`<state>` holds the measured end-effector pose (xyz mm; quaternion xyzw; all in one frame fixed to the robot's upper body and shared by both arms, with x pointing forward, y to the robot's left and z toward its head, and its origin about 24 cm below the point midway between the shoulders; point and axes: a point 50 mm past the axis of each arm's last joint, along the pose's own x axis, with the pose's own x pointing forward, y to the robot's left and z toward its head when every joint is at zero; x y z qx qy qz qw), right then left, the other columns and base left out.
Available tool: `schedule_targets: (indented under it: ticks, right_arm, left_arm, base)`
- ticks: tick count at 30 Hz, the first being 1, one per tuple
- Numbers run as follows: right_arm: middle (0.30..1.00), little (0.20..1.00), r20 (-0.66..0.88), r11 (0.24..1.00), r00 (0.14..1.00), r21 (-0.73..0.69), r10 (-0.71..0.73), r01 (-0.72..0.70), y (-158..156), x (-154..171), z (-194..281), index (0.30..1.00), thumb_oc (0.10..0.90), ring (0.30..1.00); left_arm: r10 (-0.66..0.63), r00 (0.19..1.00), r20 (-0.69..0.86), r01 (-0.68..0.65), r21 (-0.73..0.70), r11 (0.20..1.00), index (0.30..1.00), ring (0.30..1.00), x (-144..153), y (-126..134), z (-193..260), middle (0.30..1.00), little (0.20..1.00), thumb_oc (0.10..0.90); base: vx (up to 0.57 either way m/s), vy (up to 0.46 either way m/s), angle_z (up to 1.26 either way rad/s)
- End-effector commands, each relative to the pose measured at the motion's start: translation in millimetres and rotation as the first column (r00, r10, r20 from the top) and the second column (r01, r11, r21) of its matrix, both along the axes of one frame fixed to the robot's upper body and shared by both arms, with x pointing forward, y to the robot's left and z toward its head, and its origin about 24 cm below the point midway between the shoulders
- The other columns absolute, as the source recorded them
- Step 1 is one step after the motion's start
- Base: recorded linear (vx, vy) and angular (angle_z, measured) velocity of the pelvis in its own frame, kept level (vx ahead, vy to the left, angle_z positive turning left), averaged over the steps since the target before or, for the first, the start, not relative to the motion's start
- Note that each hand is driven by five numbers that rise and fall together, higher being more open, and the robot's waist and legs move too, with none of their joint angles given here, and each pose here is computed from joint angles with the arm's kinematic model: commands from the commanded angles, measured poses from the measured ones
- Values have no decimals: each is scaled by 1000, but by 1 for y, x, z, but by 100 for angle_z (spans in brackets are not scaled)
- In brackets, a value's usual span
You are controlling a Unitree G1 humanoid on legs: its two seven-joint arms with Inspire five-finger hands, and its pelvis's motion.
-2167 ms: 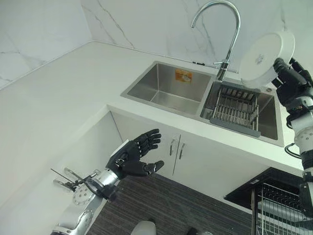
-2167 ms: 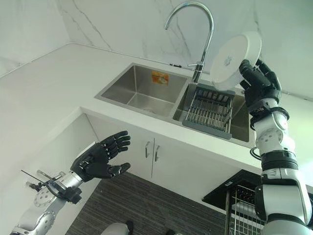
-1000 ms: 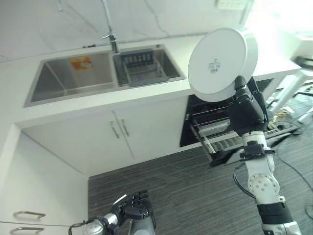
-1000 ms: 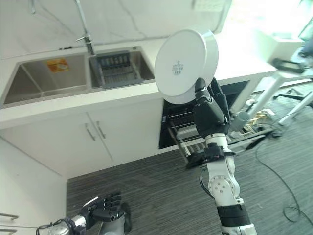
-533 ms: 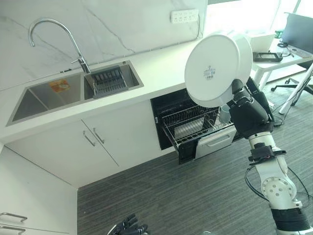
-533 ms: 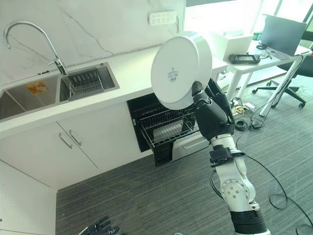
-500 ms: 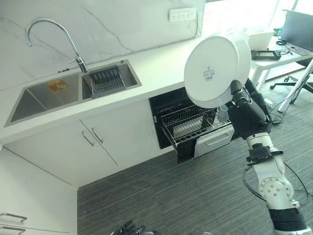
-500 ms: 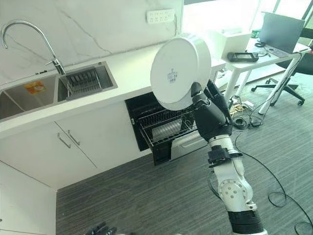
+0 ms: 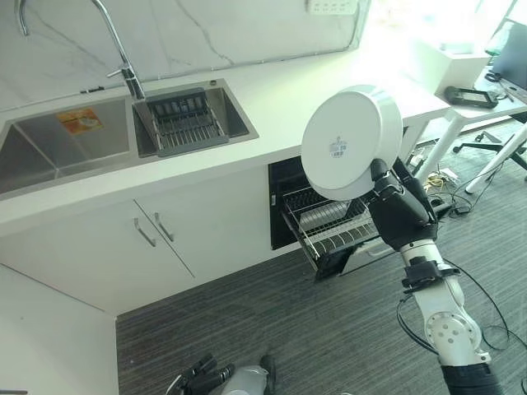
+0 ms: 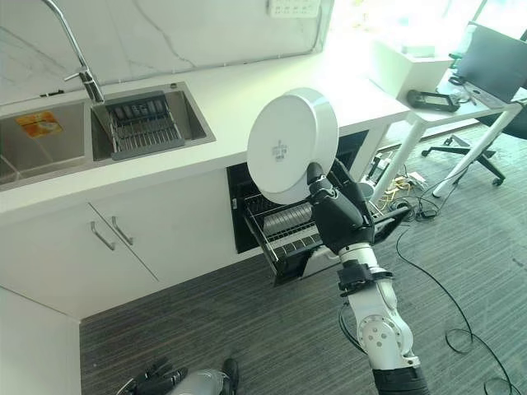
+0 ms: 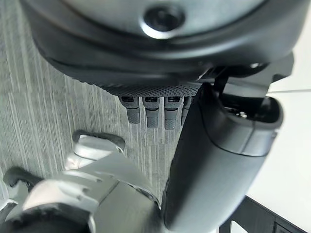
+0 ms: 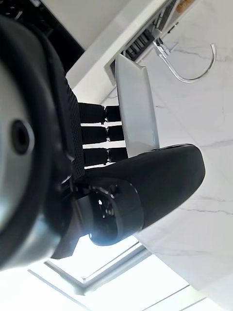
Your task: Place the dishes in the dishwasher.
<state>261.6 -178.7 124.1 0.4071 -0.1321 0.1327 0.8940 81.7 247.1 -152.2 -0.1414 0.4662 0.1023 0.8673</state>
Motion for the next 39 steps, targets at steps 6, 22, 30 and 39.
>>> schedule_targets:
  ticks: [6,22,30,39]
  right_arm:
    - [300,300,418,999,909,39,-7,-11,-3,-4,70,300,400,300]
    - [300,300,307,994,951,-76,-46,72,-31,-10,64,300,400,300]
    - [300,300,236,935,950,-240,-204,260,-52,-2,52,300,400,300]
    - [300,300,188,849,937,-399,-296,348,-64,18,35,300,400,300]
  left_arm:
    - [-129,992,-17,130,91,987,900,900,-1,14,7,900,900,800]
    - [-92,991,-99,96,46,994,900,900,-27,-1,-3,900,900,800]
    - [-126,986,-108,126,-1,992,900,900,-32,-15,-7,900,900,800]
    - [-142,980,-141,149,39,988,900,900,-33,-1,-5,900,900,800]
  base:
    - [77,-56,-8]
    - [115,-335,21]
    - [23,-35,54]
    - [91,103,15]
